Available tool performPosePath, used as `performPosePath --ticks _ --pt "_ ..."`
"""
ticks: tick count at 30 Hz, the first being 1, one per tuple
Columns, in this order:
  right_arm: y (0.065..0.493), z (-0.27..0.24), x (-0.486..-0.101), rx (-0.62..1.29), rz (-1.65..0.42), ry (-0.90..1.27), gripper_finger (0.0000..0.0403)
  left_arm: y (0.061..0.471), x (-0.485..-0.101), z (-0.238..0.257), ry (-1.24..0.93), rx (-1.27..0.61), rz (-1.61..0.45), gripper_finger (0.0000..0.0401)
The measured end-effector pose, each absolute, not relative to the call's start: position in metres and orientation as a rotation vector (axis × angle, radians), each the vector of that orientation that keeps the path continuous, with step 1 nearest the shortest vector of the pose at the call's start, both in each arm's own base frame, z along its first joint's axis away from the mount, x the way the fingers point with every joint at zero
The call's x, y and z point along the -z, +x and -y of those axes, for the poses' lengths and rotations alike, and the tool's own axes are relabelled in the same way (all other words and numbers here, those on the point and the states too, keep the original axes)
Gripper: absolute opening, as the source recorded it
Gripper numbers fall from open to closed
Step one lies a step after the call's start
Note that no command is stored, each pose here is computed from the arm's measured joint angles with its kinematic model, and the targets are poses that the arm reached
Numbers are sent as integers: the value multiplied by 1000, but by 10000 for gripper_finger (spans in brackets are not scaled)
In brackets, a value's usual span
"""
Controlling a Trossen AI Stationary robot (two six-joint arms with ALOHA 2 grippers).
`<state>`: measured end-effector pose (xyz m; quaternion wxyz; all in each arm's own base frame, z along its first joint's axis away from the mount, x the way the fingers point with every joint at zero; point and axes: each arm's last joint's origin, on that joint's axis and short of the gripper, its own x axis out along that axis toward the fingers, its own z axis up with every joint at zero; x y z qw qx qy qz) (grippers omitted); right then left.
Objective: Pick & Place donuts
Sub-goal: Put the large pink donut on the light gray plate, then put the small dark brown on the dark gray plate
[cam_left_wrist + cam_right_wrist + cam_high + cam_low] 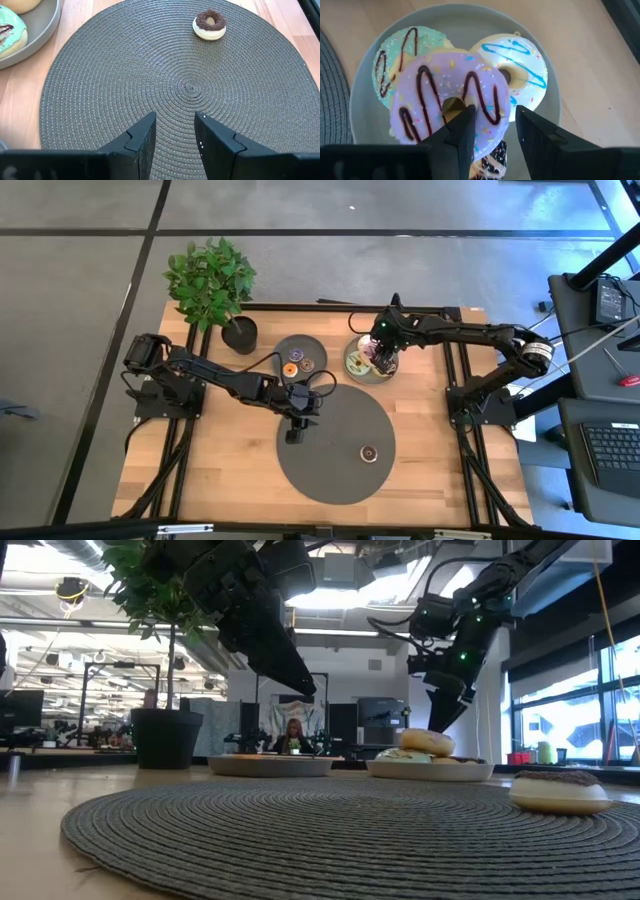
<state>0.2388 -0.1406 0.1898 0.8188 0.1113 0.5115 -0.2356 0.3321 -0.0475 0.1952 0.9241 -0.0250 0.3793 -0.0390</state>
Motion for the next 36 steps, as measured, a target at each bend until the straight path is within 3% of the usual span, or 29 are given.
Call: performPosePath --ticks 12,18,23,28,36 --pt "223 117 -245 543 -892 182 142 335 -198 48 -55 82 -737 128" --pt "211 68 -272 397 -728 154 142 340 -204 49 -69 91 -659 128" --pt "204 17 -272 275 -604 135 142 345 -212 52 -21 120 -552 128" --pt "201 -14 -258 295 -542 46 142 363 -209 55 -17 197 -380 128" --pt "200 -26 -260 354 -488 6 142 404 -168 59 21 253 -350 128"
